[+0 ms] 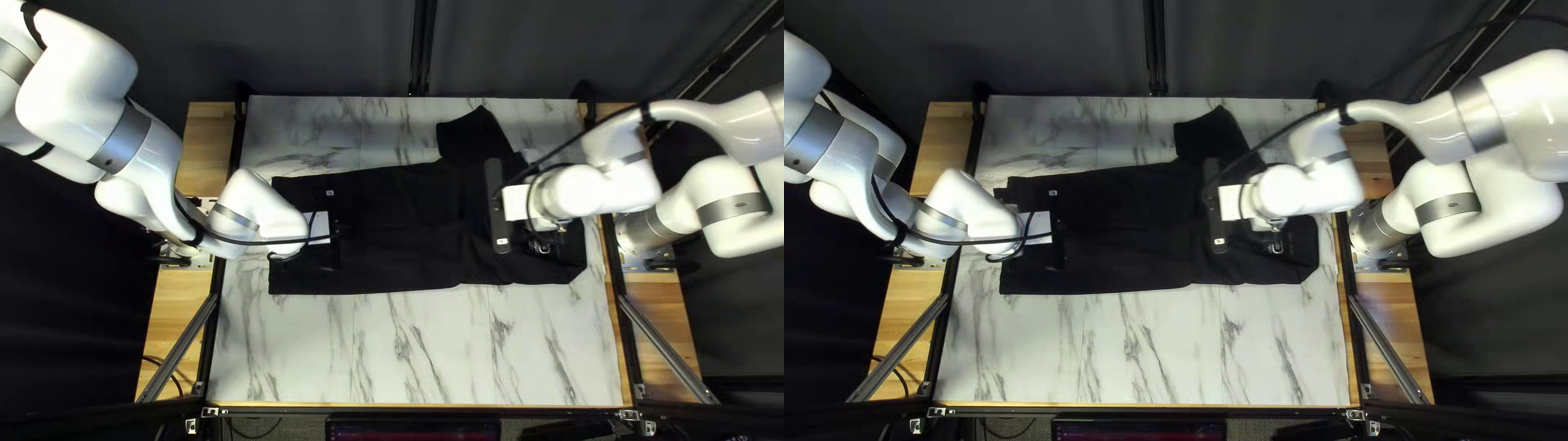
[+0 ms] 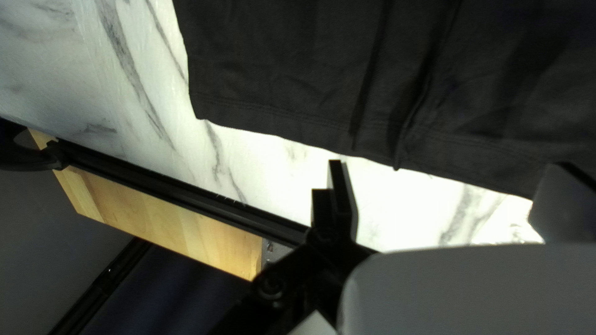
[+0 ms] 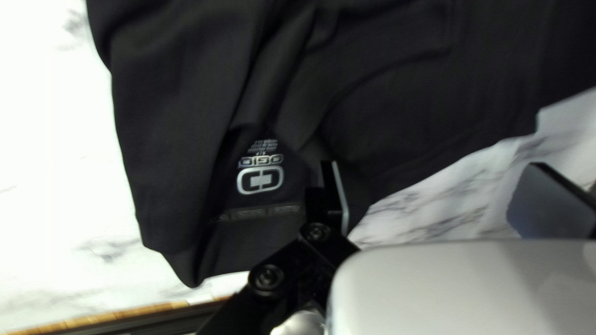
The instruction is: Fold t-shirt
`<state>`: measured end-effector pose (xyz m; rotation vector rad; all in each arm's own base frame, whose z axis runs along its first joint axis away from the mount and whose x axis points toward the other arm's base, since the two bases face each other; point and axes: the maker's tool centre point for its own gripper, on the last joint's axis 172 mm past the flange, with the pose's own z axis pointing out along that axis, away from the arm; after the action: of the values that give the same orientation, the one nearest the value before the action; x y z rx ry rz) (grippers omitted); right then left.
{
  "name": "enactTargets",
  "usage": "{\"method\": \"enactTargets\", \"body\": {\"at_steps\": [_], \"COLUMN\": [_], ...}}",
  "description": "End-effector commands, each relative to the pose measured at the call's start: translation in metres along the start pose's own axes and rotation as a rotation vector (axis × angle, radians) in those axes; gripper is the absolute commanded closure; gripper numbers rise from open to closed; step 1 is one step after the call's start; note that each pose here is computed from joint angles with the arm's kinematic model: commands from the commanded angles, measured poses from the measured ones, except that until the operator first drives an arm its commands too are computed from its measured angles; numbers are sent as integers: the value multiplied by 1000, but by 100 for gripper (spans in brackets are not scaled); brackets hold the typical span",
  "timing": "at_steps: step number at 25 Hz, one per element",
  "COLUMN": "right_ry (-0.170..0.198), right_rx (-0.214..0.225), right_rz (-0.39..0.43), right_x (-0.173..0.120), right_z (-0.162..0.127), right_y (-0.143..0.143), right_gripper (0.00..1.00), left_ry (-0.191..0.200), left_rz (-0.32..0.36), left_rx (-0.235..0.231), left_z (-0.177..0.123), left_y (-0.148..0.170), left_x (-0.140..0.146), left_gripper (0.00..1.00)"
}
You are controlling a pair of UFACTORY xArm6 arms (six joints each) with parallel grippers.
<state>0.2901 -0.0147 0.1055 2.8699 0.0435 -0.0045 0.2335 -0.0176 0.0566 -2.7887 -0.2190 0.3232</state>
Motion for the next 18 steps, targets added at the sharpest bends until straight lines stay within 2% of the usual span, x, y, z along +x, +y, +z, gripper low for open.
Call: {"method": "enactTargets", "body": {"at_steps": [1, 6, 9, 11, 16, 18], "right_ry": [51, 69, 59, 36, 11, 0], "right_rx": [39, 70, 90, 98, 115, 129], "right_rz": [121, 209, 240, 272, 323, 343], "right_x": [14, 25, 27, 24, 17, 17], "right_z": [3, 3, 2, 7, 26, 34], "right_y": [-14, -24, -31, -36, -31, -32], "right_gripper": [0, 0, 0, 0, 0, 7], "left_ry": [32, 59, 67, 72, 79, 83], "left_rz": [12, 27, 30, 32, 35, 36], "left_rx": [-8, -18, -18, -16, -19, -18], "left_z": [0, 1, -1, -2, 1, 0], "left_y": [5, 9, 11, 13, 12, 13], "left_x": [13, 17, 14, 11, 11, 11], "left_gripper": [0, 0, 0, 0, 0, 0]}}
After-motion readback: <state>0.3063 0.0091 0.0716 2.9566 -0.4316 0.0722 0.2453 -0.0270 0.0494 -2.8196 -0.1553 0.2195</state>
